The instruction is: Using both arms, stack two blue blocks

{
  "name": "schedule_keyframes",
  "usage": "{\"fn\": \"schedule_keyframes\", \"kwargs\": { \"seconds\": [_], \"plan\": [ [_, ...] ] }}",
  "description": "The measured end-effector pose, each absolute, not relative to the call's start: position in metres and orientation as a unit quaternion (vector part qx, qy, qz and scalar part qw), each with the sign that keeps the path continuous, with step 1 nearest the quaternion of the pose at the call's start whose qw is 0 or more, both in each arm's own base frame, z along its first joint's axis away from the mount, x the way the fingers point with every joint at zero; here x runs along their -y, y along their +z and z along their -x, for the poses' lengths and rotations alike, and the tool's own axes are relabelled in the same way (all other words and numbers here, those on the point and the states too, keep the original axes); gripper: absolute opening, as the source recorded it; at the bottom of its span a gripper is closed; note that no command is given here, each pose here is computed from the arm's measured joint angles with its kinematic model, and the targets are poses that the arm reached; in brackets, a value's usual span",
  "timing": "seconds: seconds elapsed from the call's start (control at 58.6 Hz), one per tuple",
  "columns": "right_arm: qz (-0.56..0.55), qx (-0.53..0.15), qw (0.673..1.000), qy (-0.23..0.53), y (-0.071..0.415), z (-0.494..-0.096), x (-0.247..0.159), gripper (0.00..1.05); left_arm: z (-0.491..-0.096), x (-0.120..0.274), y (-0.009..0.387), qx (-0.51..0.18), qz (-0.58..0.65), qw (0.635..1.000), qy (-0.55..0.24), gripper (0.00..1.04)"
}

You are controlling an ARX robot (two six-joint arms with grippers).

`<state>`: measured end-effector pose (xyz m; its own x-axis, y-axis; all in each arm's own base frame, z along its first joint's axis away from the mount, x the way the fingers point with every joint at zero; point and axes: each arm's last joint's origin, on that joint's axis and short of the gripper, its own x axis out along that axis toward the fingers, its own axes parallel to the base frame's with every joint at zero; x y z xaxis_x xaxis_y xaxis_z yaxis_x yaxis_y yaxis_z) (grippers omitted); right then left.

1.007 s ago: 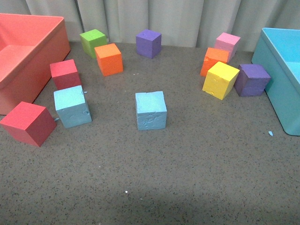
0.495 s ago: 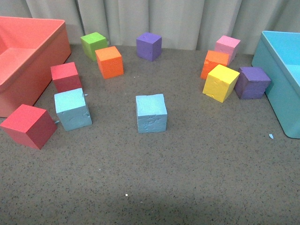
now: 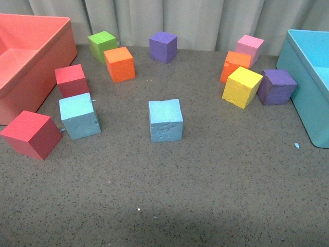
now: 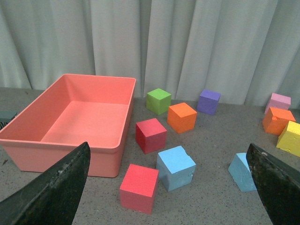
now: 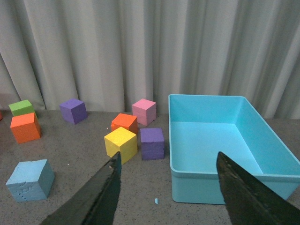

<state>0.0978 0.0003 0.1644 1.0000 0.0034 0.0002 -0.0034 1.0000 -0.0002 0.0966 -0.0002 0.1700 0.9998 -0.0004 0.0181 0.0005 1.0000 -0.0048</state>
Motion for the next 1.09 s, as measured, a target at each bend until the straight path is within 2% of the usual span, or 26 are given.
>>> {"fn": "schedule_keyframes", "kwargs": {
  "seconds": [0.222,0.273,0.307,0.359,0.495,0.632,0.905,1.093],
  "plan": [
    [0.0,0.0,1.0,0.002,0.164,-0.098,0.0,0.97,-0.097,0.0,0.17,0.009,0.002,1.0,0.0,0.98],
    [0.0,0.0,1.0,0.002,0.164,-0.098,0.0,0.96,-0.097,0.0,0.169,-0.025,0.015,1.0,-0.008,0.98],
    [0.0,0.0,1.0,0.002,0.164,-0.098,0.0,0.95,-0.099,0.001,0.167,-0.087,0.028,0.996,-0.011,0.98],
    [0.0,0.0,1.0,0.002,0.164,-0.098,0.0,0.95,-0.105,0.002,0.164,-0.138,0.038,0.99,-0.014,0.98],
    [0.0,0.0,1.0,0.002,0.164,-0.098,0.0,0.95,-0.134,0.006,0.174,-0.171,0.055,0.983,-0.021,0.98],
    [0.0,0.0,1.0,0.002,0.164,-0.098,0.0,0.95,-0.187,0.018,0.192,-0.205,0.049,0.977,-0.045,0.98],
    [0.0,0.0,1.0,0.002,0.164,-0.098,0.0,0.95,-0.318,0.047,0.162,-0.398,0.056,0.915,-0.027,0.98],
    [0.0,0.0,1.0,0.002,0.164,-0.098,0.0,0.95,-0.362,0.053,0.144,-0.471,0.08,0.879,0.007,0.98]
  ]
}}
